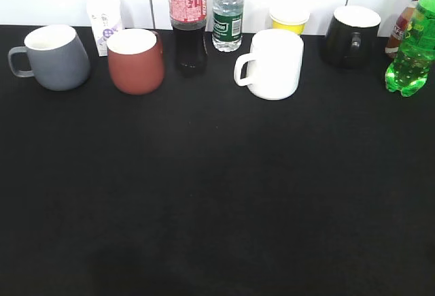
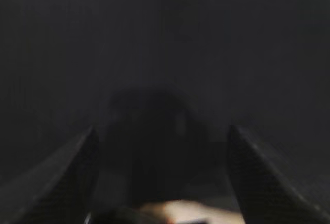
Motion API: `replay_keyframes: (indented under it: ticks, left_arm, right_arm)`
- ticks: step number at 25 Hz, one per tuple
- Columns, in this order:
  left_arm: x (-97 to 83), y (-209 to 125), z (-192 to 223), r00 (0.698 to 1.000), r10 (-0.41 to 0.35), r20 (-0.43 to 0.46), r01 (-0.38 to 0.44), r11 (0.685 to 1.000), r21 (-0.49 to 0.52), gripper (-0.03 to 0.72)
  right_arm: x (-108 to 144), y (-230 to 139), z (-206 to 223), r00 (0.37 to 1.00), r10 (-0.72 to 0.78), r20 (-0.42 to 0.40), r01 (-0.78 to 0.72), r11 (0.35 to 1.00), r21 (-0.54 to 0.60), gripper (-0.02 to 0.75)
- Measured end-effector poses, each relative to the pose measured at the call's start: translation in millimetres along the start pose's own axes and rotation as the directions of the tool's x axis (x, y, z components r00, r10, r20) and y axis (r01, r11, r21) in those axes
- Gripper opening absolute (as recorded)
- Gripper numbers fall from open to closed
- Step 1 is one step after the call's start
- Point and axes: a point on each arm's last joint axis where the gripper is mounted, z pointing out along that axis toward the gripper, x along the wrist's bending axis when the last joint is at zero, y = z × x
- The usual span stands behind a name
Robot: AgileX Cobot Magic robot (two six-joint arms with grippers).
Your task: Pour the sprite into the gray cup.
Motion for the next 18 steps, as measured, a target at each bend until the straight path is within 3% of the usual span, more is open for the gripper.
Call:
replay_keyframes:
  ticks: [1,6,18]
  left_arm:
    - [-0.1,1.9,3.5,1.000,-0.001,0.001,0.001,0.999,-0.033,0.458]
    - [-0.1,1.9,10.3,1.000,-0.001,0.002,0.001,0.998,-0.061,0.458]
    - [0.5,1.7,10.4,1.000,0.000,-0.006,-0.001,0.998,-0.062,0.409]
  right_arm:
    - [0.8,-5.9,10.6,1.000,0.007,-0.017,-0.007,1.000,0.029,0.575]
    - [4.1,-3.7,23.4,0.998,0.013,-0.065,-0.016,0.999,-0.048,0.575]
    - [4.6,-3.3,22.0,0.998,0.003,-0.070,-0.009,0.997,-0.078,0.575]
